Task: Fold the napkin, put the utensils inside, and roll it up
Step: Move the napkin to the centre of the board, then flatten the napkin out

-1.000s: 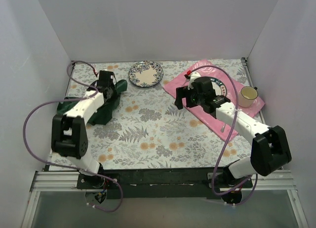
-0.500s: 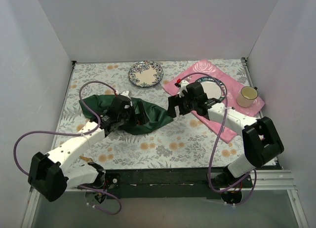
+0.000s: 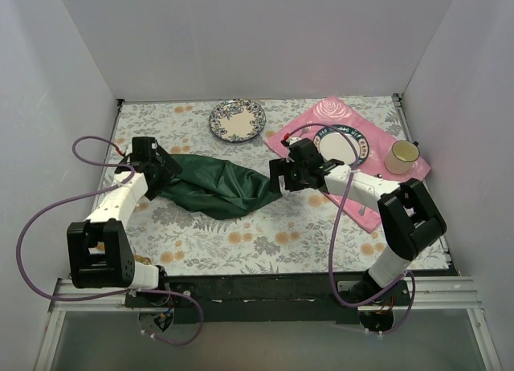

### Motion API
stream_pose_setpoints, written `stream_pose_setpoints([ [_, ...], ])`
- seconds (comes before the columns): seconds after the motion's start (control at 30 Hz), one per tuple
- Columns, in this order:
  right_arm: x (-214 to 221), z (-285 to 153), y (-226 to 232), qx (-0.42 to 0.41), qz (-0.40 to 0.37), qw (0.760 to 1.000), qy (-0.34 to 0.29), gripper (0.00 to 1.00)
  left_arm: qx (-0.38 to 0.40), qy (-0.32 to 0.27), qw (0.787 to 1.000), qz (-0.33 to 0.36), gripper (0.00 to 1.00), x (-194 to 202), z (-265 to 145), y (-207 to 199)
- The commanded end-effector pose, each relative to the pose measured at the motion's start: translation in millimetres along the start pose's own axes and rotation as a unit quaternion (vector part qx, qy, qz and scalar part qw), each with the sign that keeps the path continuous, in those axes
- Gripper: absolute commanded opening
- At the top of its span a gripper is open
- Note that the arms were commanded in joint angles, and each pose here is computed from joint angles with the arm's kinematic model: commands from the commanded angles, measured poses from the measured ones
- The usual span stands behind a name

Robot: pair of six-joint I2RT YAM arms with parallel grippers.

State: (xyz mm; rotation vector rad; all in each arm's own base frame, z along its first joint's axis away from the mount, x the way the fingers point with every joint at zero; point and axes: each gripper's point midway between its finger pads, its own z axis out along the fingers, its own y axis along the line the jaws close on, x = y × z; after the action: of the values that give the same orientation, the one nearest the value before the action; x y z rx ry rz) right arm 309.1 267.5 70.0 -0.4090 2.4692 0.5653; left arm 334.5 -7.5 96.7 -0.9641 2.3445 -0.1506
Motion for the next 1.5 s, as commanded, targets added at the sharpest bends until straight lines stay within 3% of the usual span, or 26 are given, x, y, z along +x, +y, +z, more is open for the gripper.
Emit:
stream_pose_setpoints([
  [0.0,-13,-7,-5,0.04,0.067,0.996,-0.038,0.95,0.05,-0.049,0.996,-0.061,0.85,-39,-1,-12],
  [0.17,-2,1,-7,0.051,0.108,0.993,-0.024,0.88,0.04,-0.027,0.994,-0.094,0.78,-45,27,2],
  [0.3,-1,6,2,0.034,0.137,0.989,-0.033,0.85,0.07,0.019,0.992,-0.103,0.63,-31,42,-7],
  [0.5,3,19,23,-0.001,0.139,0.99,-0.026,0.86,0.094,0.031,0.99,-0.099,0.63,-19,50,-9],
  [0.63,6,29,36,-0.012,0.124,0.992,-0.018,0.88,0.117,0.047,0.988,-0.087,0.57,-13,56,-15],
  [0.93,1,37,53,-0.022,0.111,0.993,-0.021,0.91,0.127,0.064,0.987,-0.075,0.26,-8,62,-19],
  [0.97,1,37,54,-0.023,0.109,0.994,-0.02,0.91,0.127,0.066,0.987,-0.075,0.15,-8,62,-20],
  [1.13,-8,26,52,-0.006,0.102,0.994,-0.039,0.91,0.136,0.053,0.987,-0.067,0.08,-16,51,-24],
  [1.17,-10,23,53,-0.01,0.097,0.994,-0.043,0.92,0.138,0.05,0.987,-0.066,0.0,-18,49,-25],
  [1.3,-9,14,57,-0.018,0.091,0.995,-0.039,0.99,0.166,0.032,0.984,-0.063,0.0,-31,28,-39],
  [1.47,-11,8,57,-0.022,0.074,0.996,-0.052,0.99,0.202,0.001,0.978,-0.056,0.0,-53,-4,-58],
])
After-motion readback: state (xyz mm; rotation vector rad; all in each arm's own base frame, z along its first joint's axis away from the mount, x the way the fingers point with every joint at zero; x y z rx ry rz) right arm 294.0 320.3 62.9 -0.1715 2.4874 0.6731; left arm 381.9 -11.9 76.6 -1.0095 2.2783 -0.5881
